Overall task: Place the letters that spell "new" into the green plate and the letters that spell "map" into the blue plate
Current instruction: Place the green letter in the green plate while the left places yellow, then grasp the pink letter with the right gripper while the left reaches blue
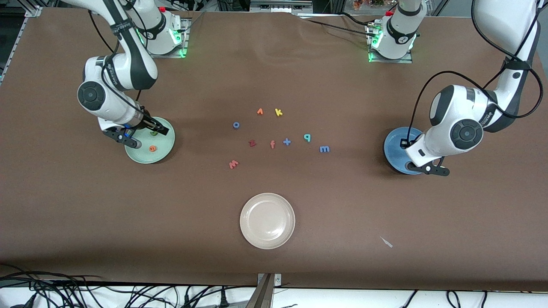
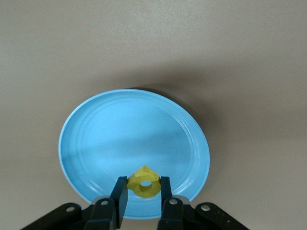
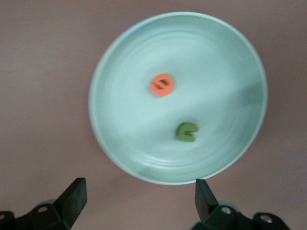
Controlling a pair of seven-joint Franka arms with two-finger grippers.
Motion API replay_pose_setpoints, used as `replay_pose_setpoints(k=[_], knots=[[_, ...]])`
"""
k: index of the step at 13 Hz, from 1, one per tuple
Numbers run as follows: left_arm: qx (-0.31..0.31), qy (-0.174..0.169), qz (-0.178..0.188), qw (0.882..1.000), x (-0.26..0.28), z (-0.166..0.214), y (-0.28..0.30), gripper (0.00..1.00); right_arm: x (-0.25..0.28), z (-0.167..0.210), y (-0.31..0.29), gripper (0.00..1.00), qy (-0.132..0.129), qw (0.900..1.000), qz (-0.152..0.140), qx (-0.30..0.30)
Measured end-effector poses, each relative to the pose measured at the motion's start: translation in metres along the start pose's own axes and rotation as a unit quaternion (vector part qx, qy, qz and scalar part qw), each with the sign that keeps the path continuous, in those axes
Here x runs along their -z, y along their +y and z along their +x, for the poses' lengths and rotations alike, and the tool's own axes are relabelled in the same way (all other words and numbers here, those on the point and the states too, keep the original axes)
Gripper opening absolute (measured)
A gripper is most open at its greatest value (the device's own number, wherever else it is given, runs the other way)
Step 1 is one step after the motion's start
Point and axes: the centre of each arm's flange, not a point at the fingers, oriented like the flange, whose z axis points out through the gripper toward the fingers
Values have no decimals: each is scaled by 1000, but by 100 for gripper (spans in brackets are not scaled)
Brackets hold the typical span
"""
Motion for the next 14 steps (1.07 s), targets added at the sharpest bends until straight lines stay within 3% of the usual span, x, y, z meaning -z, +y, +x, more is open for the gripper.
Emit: replay_pose_setpoints(k=[3,7,12,14], knots=[[6,-2,-12,1000,-24,7,-9,32,30,-13,-75,100,27,998,28,48],[16,-13,-22,1000,-44,10,-22,37,12,-5,-184,100,27,997,50,-49],[19,16,-23,999,-18,24,-16,87,-57,-14,-258,100,17,993,53,-104],[46,28,-27,998,-3,30,11,100,-71,-18,-268,99,24,991,64,-112]])
